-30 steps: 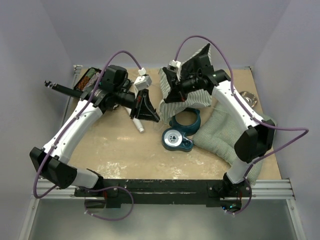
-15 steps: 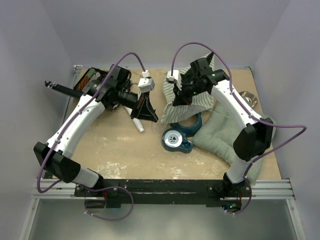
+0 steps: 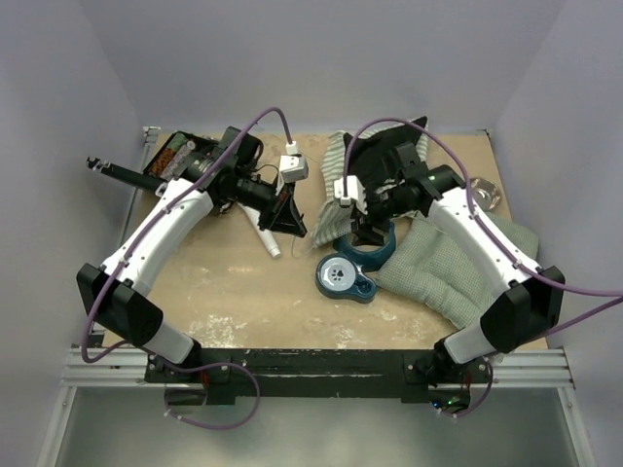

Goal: Set up the pet tent

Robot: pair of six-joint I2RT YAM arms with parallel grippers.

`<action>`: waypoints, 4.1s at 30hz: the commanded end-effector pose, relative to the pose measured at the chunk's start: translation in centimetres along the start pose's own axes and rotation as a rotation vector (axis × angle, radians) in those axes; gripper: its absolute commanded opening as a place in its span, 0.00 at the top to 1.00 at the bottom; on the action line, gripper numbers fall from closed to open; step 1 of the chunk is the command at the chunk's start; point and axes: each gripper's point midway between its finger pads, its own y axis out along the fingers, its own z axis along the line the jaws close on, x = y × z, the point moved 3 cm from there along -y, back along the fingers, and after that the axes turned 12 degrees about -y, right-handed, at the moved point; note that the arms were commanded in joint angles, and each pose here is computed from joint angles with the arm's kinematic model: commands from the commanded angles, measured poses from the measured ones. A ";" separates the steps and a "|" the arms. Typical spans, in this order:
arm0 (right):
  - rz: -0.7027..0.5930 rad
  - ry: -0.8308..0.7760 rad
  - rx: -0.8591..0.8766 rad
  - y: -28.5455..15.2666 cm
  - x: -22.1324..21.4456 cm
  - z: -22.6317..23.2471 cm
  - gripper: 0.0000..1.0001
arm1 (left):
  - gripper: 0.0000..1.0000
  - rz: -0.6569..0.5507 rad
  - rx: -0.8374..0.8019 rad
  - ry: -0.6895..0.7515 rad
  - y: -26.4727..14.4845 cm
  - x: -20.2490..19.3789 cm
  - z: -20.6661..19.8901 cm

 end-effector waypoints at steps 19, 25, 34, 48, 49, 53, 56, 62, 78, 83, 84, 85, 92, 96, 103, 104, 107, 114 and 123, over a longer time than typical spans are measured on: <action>-0.070 -0.296 -0.065 2.4 -1.2 -11.7 0.02 | 1.00 0.099 0.064 -0.101 0.3 -2.2 1.0; -0.060 -0.241 0.041 5.9 -4.4 -10.6 0.06 | 1.00 0.098 0.061 -0.113 0.6 -2.2 1.2; -0.094 -0.171 0.044 8.3 -5.7 -11.1 0.58 | 1.00 0.108 0.050 -0.151 1.0 -2.9 1.6; -0.401 -0.147 -0.011 3.7 2.4 -9.0 1.00 | 1.00 0.097 0.003 -0.433 4.0 -6.3 3.8; -0.420 -0.141 -0.001 3.5 2.8 -8.6 1.00 | 1.00 0.105 0.003 -0.460 4.2 -6.7 4.0; -0.469 -0.102 0.013 2.6 4.0 -7.7 1.00 | 1.00 0.122 0.004 -0.516 4.6 -7.5 5.1; -0.498 -0.068 0.023 2.2 4.7 -7.1 1.00 | 1.00 0.125 -0.015 -0.536 5.2 -7.4 5.8; -0.572 0.022 0.016 0.7 6.6 -6.2 1.00 | 1.00 0.098 -0.043 -0.546 6.0 -7.8 6.6; -0.766 0.104 -0.030 -4.4 14.6 -3.8 1.00 | 1.00 -0.091 -0.041 -0.318 0.7 2.9 2.9; -0.818 0.052 0.016 -5.7 18.3 -2.7 1.00 | 1.00 -0.158 -0.009 -0.249 -0.4 5.1 2.7; -0.828 0.050 0.023 -6.2 18.7 -2.5 1.00 | 1.00 -0.156 0.006 -0.251 -0.5 5.0 2.9; -0.838 0.050 0.023 -6.6 19.1 -2.5 1.00 | 1.00 -0.137 0.014 -0.259 -0.3 4.4 3.2; -0.971 0.052 -0.031 -10.0 22.0 -2.6 1.00 | 1.00 -0.040 -0.078 -0.342 0.5 -1.1 2.1; -1.008 0.080 -0.020 -10.6 22.4 -2.8 1.00 | 1.00 -0.015 -0.053 -0.394 0.7 -3.8 2.1; -1.012 0.114 -0.007 -10.6 22.1 -2.6 1.00 | 1.00 -0.021 -0.060 -0.496 0.2 -6.1 2.6; -1.011 0.119 -0.008 -10.6 22.0 -2.6 1.00 | 1.00 -0.018 -0.060 -0.495 0.1 -6.3 2.5; -1.014 0.131 -0.021 -10.8 21.8 -3.0 1.00 | 1.00 -0.012 -0.059 -0.505 0.2 -6.8 2.4; -1.019 0.149 -0.036 -10.6 21.8 -3.7 1.00 | 1.00 -0.022 -0.069 -0.470 0.3 -6.0 2.3; -1.018 0.187 -0.042 -9.9 21.3 -4.1 1.00 | 1.00 -0.003 -0.074 -0.441 1.2 -5.5 1.9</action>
